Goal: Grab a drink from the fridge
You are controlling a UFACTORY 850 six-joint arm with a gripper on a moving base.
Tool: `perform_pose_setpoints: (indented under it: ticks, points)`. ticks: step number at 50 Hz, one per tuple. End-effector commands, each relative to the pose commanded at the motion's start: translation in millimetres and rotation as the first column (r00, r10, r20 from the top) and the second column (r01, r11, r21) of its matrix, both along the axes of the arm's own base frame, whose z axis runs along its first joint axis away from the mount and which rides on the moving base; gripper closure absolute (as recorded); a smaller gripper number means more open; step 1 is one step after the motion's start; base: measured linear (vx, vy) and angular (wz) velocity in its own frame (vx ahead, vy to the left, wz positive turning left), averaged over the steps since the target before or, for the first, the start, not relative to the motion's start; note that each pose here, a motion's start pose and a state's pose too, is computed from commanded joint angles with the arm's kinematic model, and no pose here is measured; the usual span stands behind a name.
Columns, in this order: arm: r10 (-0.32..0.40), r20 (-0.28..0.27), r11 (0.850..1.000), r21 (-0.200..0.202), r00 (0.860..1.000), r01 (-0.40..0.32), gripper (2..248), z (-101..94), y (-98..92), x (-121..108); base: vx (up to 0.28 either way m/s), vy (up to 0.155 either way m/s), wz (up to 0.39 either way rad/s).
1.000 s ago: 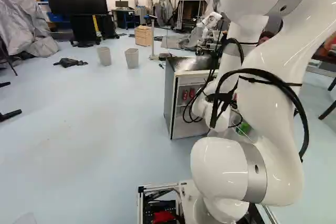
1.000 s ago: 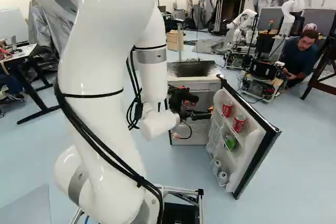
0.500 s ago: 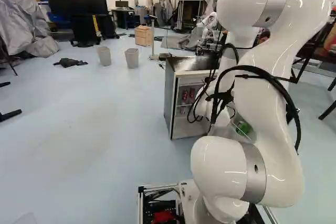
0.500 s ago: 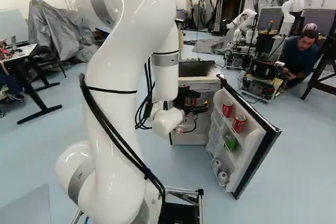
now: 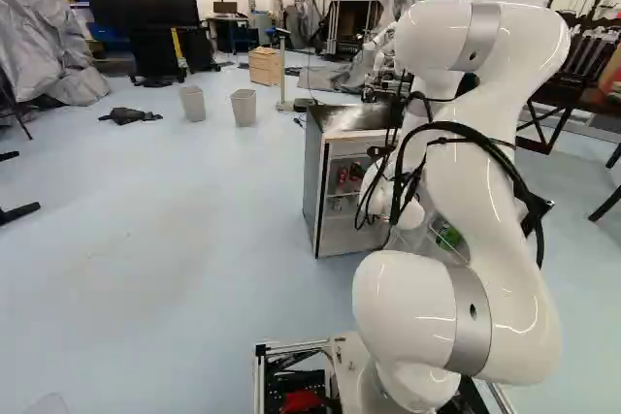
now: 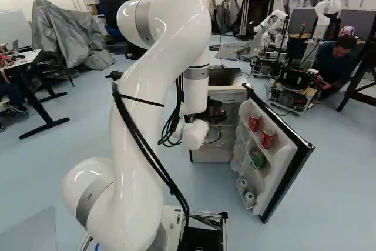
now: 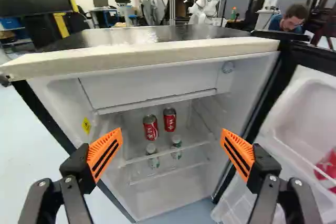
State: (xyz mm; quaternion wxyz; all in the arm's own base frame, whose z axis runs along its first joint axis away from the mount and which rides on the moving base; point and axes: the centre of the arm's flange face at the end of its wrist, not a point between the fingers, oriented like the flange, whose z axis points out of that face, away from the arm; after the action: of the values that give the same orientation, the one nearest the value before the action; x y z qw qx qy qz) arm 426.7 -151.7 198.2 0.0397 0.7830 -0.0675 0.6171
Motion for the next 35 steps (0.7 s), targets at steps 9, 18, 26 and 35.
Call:
perform_pose_setpoints:
  ticks: [9,18,26,35]
  points:
    - [0.09,0.009,0.996,0.005,0.996,-0.09,3,-14.8,-0.9,18.8,0.0,0.0,0.0]
    - [0.161,0.019,0.987,0.007,0.987,-0.161,3,-30.0,-3.2,36.6,0.0,0.0,0.0]
    - [0.174,0.026,0.985,0.003,0.984,-0.174,3,-44.0,-9.8,52.2,0.0,0.0,0.0]
    - [0.174,0.036,0.985,-0.003,0.984,-0.174,3,-60.2,-18.1,69.6,0.0,0.0,0.0]
